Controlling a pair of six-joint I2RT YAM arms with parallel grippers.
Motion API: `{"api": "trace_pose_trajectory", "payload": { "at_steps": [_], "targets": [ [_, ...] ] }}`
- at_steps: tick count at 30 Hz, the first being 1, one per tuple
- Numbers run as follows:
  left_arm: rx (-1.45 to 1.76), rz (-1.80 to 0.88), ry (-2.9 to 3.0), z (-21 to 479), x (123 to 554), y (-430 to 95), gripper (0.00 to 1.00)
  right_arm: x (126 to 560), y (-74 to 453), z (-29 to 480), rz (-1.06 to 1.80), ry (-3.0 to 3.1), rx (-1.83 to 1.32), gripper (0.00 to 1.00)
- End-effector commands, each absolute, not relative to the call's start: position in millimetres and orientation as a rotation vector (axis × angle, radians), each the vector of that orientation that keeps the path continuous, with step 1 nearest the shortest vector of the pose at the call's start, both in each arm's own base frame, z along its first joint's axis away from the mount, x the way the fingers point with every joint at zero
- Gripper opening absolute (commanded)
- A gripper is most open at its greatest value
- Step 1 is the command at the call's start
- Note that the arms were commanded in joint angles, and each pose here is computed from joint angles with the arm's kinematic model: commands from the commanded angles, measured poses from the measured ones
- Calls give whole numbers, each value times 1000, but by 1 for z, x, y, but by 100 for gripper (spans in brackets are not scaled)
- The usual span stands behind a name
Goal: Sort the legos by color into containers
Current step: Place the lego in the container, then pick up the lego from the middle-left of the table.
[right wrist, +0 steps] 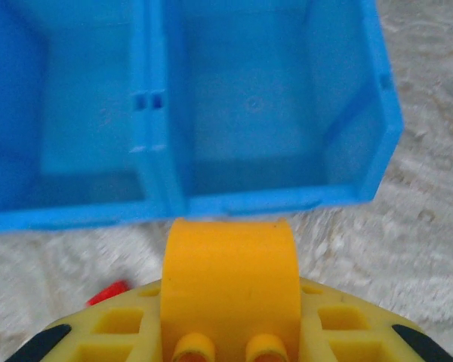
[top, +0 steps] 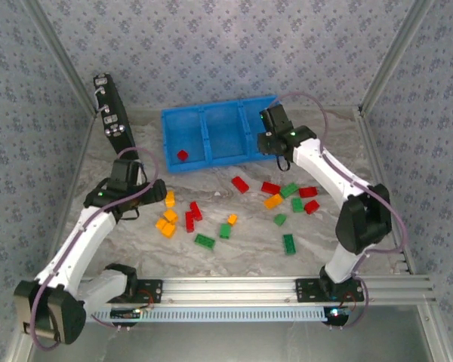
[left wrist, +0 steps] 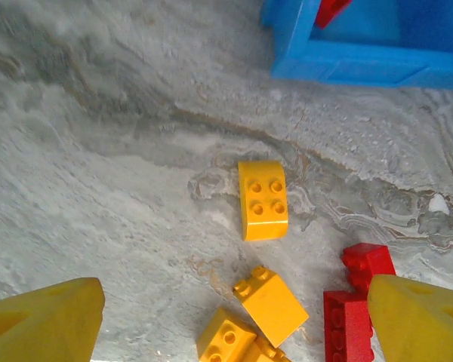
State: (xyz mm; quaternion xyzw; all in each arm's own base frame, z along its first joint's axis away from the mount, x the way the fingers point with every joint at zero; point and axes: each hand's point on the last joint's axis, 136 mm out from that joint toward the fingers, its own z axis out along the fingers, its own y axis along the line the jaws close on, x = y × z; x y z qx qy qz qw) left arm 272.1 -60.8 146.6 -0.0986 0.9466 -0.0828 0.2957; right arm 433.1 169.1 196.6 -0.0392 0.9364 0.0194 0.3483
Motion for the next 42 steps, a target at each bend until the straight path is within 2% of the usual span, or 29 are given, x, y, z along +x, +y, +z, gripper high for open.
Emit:
{"api": "trace_pose_trajectory", "payload": {
  "at_steps": [1,9,12,17,22,35,42],
  "targets": [
    [-345,-287,2536,137,279,-68,88,473,159,184,-39,2370,-133,30],
    [-348,-227,2615,103,288,-68,85,533,146,152,-35,2387,-111,32],
    [-339,-220,2635,92,295,-73,83,545,147,143,-19,2400,-122,37],
    [-305,-199,2685,72,310,-84,80,557,151,138,23,2401,-134,54],
    [-263,-193,2712,61,322,-98,76,560,165,149,102,2359,-186,57],
    [-228,-97,2849,24,315,-108,60,558,161,185,125,2285,-184,59],
    [-248,-96,2866,14,313,-108,43,545,166,204,165,2244,-192,60]
  ]
}}
